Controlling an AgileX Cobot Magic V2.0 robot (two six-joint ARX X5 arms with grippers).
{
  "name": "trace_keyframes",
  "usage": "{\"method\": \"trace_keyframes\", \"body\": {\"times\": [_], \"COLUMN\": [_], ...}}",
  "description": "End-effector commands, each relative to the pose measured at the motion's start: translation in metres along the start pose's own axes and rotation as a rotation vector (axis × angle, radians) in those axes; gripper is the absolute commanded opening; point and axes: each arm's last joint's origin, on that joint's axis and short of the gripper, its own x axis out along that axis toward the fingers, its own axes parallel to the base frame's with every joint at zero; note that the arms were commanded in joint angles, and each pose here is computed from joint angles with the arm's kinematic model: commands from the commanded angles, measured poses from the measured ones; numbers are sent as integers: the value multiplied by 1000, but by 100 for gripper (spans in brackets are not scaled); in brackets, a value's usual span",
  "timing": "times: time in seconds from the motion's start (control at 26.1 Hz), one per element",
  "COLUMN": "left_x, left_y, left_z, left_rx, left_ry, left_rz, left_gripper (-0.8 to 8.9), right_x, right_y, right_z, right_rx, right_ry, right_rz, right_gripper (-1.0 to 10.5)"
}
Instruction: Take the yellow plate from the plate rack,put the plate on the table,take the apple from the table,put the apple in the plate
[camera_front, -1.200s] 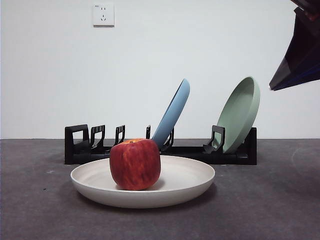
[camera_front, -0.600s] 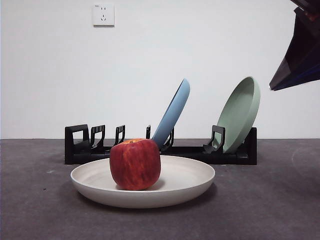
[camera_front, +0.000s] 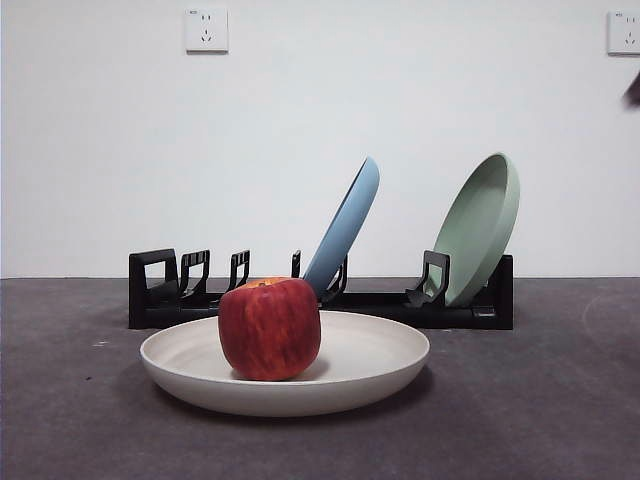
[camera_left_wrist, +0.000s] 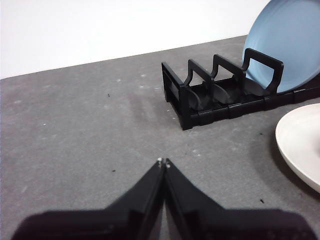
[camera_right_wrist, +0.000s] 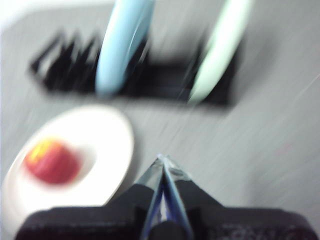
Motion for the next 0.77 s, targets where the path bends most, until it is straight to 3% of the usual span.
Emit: {"method": "trace_keyframes", "body": {"times": [0.04,0.15,0.27,0.61,0.77], "left_x": [1,1,1,1,1], "left_y": [0,0,0,0,0], "left_z": [-4,-4,-4,-4,-4], "left_rx": [-8,-8,-8,-8,-8], "left_ry": [9,9,9,9,9], "left_rz": [3,3,3,3,3], "left_gripper": [-3,-3,-3,-3,-3], "right_x": [-19,-32,-25,9,14], "right_y": [-13,-24,-31,-37,-38], "right_z": [2,-7,-31,-78,-88], "right_rx": [-65,-77,-82,-103,-96], "right_ry": [-120,-203,-252,-342,-324], "right_rz": [-96,-213,-247,-97,-97], "right_gripper": [1,1,1,1,1]}}
